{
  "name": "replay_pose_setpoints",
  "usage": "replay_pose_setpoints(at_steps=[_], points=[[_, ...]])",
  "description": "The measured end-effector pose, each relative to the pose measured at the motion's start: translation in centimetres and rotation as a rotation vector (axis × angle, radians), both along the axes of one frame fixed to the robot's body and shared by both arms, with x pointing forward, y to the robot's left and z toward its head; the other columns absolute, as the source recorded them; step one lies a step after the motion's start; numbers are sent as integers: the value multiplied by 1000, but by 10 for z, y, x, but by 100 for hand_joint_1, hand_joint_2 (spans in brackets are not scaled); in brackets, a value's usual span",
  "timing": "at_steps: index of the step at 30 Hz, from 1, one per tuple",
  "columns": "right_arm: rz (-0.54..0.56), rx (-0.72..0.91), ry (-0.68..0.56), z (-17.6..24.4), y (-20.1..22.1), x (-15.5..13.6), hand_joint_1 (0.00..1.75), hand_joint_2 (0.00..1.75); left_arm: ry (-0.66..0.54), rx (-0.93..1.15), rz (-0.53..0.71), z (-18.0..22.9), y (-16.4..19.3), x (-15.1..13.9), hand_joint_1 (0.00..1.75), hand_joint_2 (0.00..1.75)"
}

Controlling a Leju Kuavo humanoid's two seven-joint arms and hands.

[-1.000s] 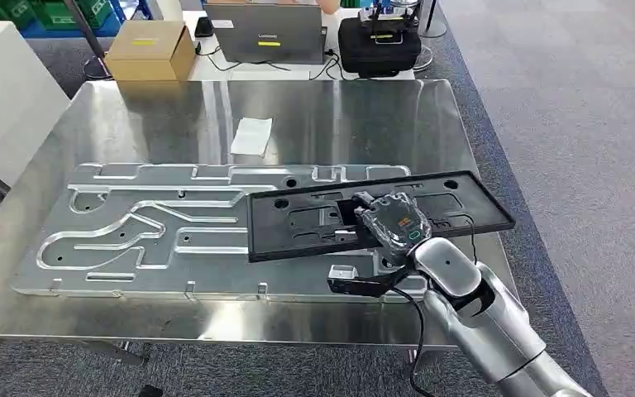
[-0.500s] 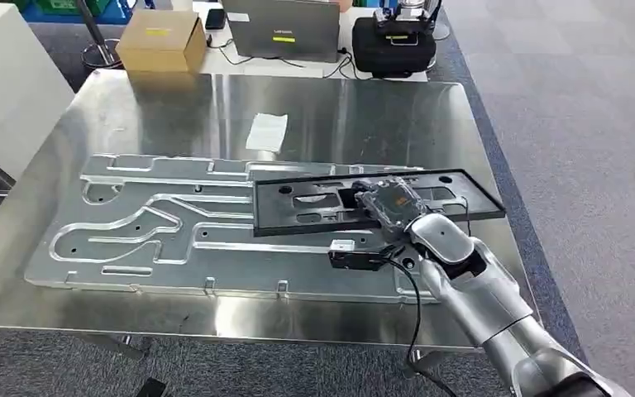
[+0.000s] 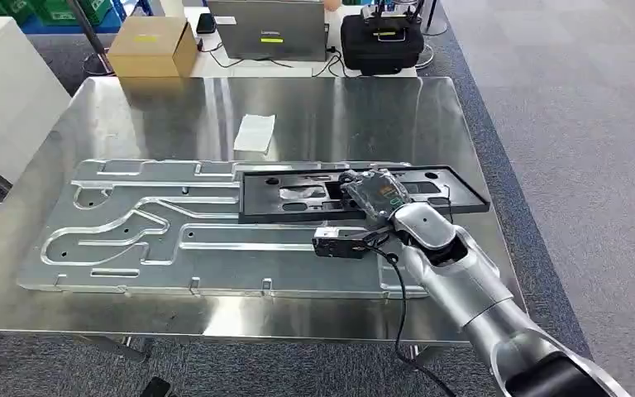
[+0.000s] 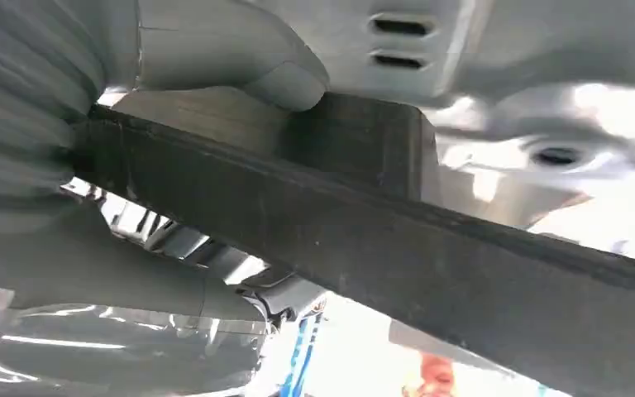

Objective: Take the parts from the cabinet and place them on the table.

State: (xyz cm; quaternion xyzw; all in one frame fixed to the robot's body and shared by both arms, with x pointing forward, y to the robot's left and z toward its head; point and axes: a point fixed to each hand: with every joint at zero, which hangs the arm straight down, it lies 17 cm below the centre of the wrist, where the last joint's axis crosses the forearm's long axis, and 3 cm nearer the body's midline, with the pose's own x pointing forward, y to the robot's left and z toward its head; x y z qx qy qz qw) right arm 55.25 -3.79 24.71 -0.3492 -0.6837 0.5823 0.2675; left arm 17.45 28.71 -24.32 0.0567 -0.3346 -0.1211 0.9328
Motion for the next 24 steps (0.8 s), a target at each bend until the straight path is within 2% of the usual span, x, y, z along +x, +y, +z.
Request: replay_pose_setpoints(at_steps=[18,19,20,21,24], points=[[49,-16,11,8,38,0,175,175,0,3,-39,1,-6,6,0,0],[52,-15,11,9,40,0,0,0,-2,-3,-41,2,-9,7,0,0],[56,-15,16,9,43,-1,0,0,-1,0,-41,1,-7,7,0,0],[55,-16,22,6,43,-1,0,0,-1,1,-43,1,-7,7,0,175],[58,-16,34,2,45,0,0,0,7,12,-58,0,-6,6,0,175]])
